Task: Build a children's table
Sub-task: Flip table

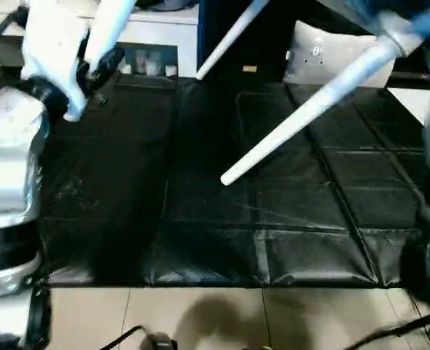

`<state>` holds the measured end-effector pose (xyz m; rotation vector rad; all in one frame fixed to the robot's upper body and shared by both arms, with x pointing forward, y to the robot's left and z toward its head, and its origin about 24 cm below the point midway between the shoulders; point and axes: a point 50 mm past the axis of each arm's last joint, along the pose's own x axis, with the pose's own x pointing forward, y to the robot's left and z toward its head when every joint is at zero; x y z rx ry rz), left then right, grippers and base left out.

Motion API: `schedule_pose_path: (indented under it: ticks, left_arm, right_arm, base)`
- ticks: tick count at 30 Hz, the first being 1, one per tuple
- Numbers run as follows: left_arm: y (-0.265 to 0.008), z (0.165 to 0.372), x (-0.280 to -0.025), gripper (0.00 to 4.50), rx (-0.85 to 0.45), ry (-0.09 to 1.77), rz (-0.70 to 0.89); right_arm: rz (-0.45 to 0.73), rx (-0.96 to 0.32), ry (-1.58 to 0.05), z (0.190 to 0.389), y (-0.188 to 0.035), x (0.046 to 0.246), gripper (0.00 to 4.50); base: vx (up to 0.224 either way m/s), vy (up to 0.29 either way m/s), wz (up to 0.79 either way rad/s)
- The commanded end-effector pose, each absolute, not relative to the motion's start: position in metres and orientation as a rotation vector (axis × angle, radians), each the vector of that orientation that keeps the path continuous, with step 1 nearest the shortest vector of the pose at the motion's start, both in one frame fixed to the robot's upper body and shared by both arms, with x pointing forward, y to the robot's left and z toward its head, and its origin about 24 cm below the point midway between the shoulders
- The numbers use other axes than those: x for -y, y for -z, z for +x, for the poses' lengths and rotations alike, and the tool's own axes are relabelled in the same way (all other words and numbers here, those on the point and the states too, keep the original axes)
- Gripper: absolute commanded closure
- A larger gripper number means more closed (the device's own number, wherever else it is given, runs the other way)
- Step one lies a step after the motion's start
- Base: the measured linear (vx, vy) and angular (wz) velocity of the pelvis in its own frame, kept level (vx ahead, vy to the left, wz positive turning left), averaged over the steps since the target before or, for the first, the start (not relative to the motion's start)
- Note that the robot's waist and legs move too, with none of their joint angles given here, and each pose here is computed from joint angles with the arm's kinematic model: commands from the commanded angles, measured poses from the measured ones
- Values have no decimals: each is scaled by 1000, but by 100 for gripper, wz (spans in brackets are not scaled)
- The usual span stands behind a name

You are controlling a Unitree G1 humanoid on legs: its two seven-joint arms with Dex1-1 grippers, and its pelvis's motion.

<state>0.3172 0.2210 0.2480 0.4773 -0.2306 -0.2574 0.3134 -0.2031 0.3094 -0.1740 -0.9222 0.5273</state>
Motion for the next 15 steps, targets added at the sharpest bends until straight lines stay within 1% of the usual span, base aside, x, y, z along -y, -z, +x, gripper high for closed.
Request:
schedule_pose_path:
  ticks: [1,3,4,5,8,9,10,11,12,15]
  left_arm:
    - [-235,319,-228,289,172,272,425]
    - [-234,319,-229,290,170,273,435]
    - [-231,318,-233,290,160,273,446]
    - [-231,318,-233,290,160,273,446]
    - [-227,318,-237,291,154,274,454]
    - [-226,317,-238,291,160,284,466]
    - [-225,317,-238,292,163,289,470]
    - [-225,317,-238,293,163,289,470]
    - [-224,317,-239,293,161,293,473]
    - [-222,316,-240,294,151,308,507]
  right_arm:
    - [-44,864,-514,307,-289,217,0]
    - [-32,836,-527,306,-281,218,0]
    - [-7,714,-584,302,-250,221,0]
    - [-7,714,-584,302,-250,221,0]
    - [37,562,-615,295,-210,226,0]
    - [62,495,-553,295,-190,232,0]
    - [73,471,-518,296,-185,234,0]
    - [73,471,-518,296,-185,234,0]
    - [89,446,-467,299,-178,237,0]
    - [123,396,-390,306,-169,242,0]
  base:
    - [0,0,0]
    - [0,0,0]
    - [0,0,0]
    - [0,0,0]
    - [0,0,0]
    - [0,0,0]
    - [0,0,0]
    - [0,0,0]
    - [0,0,0]
    - [0,0,0]
